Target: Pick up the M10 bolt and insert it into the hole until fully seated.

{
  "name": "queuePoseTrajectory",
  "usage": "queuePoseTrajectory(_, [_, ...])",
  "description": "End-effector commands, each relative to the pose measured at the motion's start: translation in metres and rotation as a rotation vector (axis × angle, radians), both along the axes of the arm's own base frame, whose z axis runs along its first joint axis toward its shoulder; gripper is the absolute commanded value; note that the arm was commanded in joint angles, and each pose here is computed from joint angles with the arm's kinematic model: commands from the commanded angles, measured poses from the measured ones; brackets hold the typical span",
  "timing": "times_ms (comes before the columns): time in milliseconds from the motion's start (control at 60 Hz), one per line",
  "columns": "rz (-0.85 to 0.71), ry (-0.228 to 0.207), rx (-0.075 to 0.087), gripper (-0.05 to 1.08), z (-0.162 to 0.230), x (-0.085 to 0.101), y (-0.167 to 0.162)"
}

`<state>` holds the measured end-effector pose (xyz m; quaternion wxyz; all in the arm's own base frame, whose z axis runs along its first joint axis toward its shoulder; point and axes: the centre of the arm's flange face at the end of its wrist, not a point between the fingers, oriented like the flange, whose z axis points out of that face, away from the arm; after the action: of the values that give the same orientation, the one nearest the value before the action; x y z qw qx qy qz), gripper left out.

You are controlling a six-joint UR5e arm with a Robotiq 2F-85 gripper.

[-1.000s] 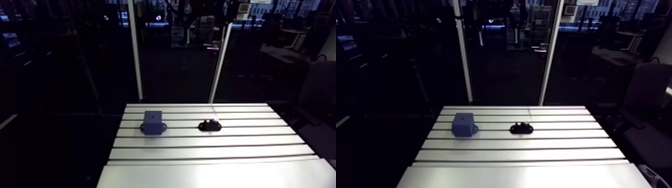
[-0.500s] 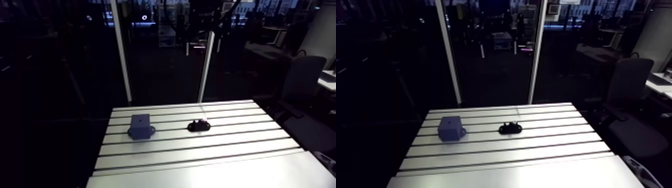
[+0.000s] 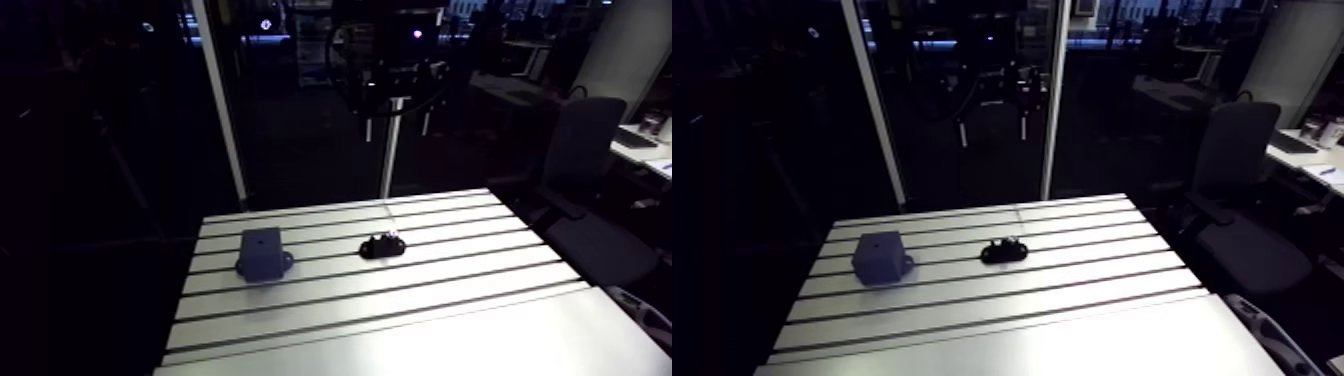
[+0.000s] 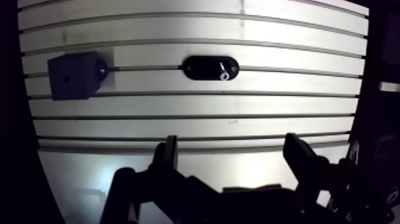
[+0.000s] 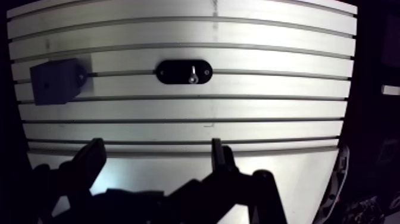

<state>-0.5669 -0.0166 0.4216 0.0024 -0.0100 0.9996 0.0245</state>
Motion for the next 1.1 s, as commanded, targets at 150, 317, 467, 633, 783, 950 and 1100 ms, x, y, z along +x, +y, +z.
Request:
queuePoseTrajectory(150, [-0.014,-0.02,-0.005,0.03,-0.03,-0.003,0.011])
queuePoseTrajectory(317, [-0.009,-0.037,-0.019,0.04,-0.048,-0.008,0.016])
queuePoseTrajectory(467, [-0.036,-0.058,-0.071,0.07,-0.068,-0.013,0.031])
queuePoseTrajectory(633, [-0.047,-0.071,-0.097,0.14,-0.084,-0.015,0.045])
queuePoseTrajectory(783, [-0.051,-0.049,-0.092,0.22,-0.098,-0.015,0.051])
queuePoseTrajectory(950, [-0.053,-0.067,-0.095,0.33,-0.115,-0.012,0.051])
queuePoseTrajectory(1100, [-0.053,-0.077,-0.097,0.37,-0.126,-0.013,0.052])
